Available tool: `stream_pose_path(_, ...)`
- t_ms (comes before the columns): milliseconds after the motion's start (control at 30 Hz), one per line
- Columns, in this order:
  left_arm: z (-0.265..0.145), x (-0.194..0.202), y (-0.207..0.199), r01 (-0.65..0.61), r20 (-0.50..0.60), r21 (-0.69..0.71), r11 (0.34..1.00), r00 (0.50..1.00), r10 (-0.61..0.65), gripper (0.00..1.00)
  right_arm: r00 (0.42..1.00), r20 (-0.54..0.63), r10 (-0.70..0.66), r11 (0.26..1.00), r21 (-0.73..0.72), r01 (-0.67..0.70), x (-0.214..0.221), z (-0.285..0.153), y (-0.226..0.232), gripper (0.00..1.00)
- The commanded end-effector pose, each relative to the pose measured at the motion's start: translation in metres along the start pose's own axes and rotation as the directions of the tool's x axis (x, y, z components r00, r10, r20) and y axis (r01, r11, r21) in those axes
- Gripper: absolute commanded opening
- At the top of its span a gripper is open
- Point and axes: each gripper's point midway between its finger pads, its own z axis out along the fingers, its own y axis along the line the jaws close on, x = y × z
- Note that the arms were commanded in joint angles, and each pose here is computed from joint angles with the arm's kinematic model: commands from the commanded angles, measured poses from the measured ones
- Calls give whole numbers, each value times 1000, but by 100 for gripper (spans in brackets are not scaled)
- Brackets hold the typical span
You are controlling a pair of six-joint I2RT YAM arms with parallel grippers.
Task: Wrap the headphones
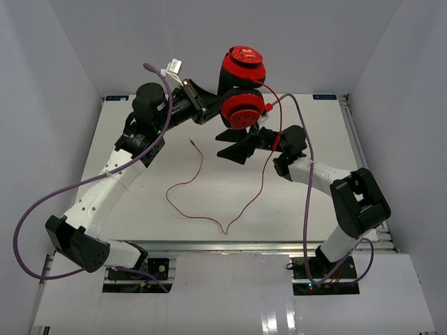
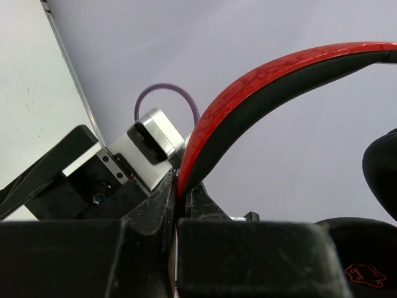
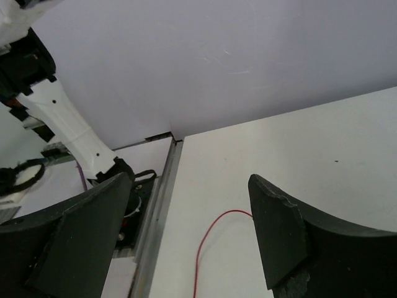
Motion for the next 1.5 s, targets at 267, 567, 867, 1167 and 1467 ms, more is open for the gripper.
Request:
stream_pose_path(267,-18,-36,-43,-141,163,-10,990,977,141,0,928,-297,-226,489,789,371,-18,-133,-130,92)
stream_pose_path(567,-29,-41,-35,-198,195,-82,977,958,211,0,938,-336,-84,703,647,295,15,-176,-122,91)
stream_pose_path(867,-35,-42,-40,-219,202,-89,972,951,232,0,927,-349,-139,952,210,222,66,-156,-60,97)
stream_pose_path(1167,-44,-52,-42,-278,232,-149,949,923,307,0,828,-456,-326,910,86,406,92,-175,-35,96)
stream_pose_path(1467,-41,-54,-38,-291,229,-162,943,918,322,0,856,-301,-419,904,-222,365,105,-156,51,90)
